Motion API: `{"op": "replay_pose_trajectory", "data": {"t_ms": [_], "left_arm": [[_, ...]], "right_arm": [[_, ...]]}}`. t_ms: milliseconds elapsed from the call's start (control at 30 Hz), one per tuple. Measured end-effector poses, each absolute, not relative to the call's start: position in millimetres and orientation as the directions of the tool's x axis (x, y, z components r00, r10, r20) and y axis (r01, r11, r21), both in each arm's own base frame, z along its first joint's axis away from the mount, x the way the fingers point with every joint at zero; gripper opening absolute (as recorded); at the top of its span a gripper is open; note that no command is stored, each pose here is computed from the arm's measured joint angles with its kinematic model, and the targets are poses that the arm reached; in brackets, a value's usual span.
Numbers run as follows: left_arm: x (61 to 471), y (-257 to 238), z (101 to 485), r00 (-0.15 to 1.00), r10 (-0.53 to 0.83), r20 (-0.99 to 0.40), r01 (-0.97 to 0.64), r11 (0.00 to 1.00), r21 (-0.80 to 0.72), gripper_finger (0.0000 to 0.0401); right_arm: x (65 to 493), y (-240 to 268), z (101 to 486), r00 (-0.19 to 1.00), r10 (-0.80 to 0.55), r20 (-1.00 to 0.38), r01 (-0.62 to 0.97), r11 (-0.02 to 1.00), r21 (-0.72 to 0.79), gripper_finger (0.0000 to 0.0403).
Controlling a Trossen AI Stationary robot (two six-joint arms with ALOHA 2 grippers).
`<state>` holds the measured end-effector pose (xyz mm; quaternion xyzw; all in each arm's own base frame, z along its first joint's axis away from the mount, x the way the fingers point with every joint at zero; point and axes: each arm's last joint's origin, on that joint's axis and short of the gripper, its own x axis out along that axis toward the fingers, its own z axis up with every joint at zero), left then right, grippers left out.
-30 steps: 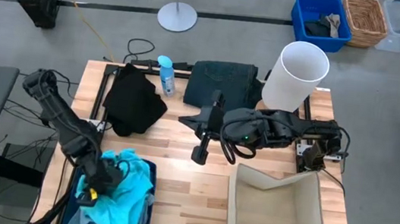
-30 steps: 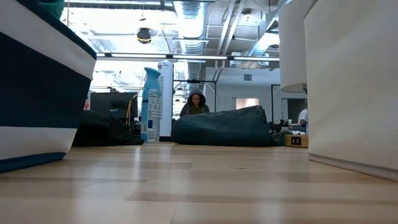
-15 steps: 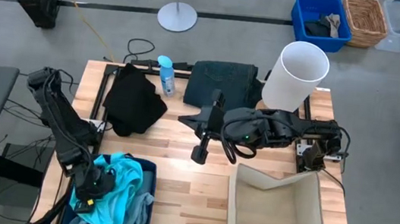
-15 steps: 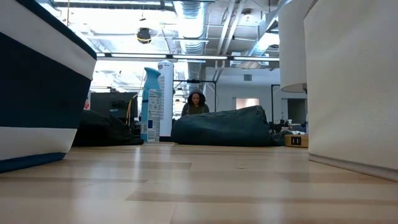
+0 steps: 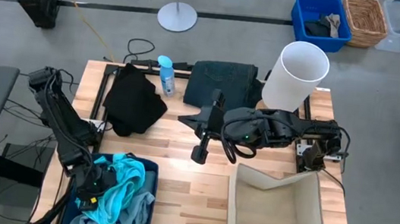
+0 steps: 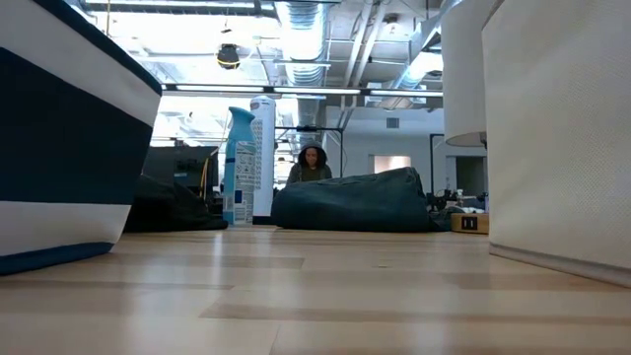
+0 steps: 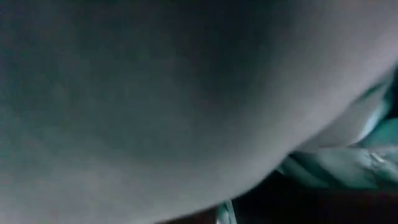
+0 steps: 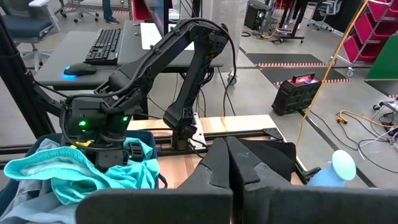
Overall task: Sort clothes
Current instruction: Put the blue short pants into the blue laundry organizer, then put the black cloth into the blue laundry organizer
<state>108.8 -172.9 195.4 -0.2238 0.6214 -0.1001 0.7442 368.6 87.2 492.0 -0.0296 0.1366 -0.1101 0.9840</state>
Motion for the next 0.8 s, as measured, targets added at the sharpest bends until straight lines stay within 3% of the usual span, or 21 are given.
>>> {"op": "replay_pose_trajectory", "data": {"t_ms": [233, 367, 500, 667, 800], "left_arm": [[109.7, -173.8, 222.0, 0.22, -0.435, -0.873, -0.121, 0.876, -0.466, 0.0077], [107.8, -171.1, 254.2, 0.219, -0.451, -0.865, -0.098, 0.872, -0.479, 0.0115], [104.0, -166.4, 292.6, 0.249, -0.535, -0.807, -0.059, 0.824, -0.564, 0.0127], [99.8, -149.9, 336.9, 0.434, -0.525, -0.732, 0.007, 0.814, -0.58, 0.0119], [97.3, -119.8, 359.3, 0.639, -0.29, -0.712, -0.119, 0.877, -0.465, 0.011]], "right_arm": [[368.6, 87.6, 491.9, 0.938, -0.224, -0.263, 0.208, 0.974, -0.088, 0.0], [368.1, 89.8, 491.9, 0.94, -0.219, -0.263, 0.202, 0.975, -0.088, 0.0], [366.9, 94.5, 491.8, 0.942, -0.207, -0.263, 0.189, 0.978, -0.089, 0.0], [364.7, 103.0, 491.6, 0.947, -0.185, -0.264, 0.167, 0.982, -0.09, 0.0], [362.0, 112.2, 491.6, 0.951, -0.161, -0.265, 0.141, 0.986, -0.09, 0.0]]}}
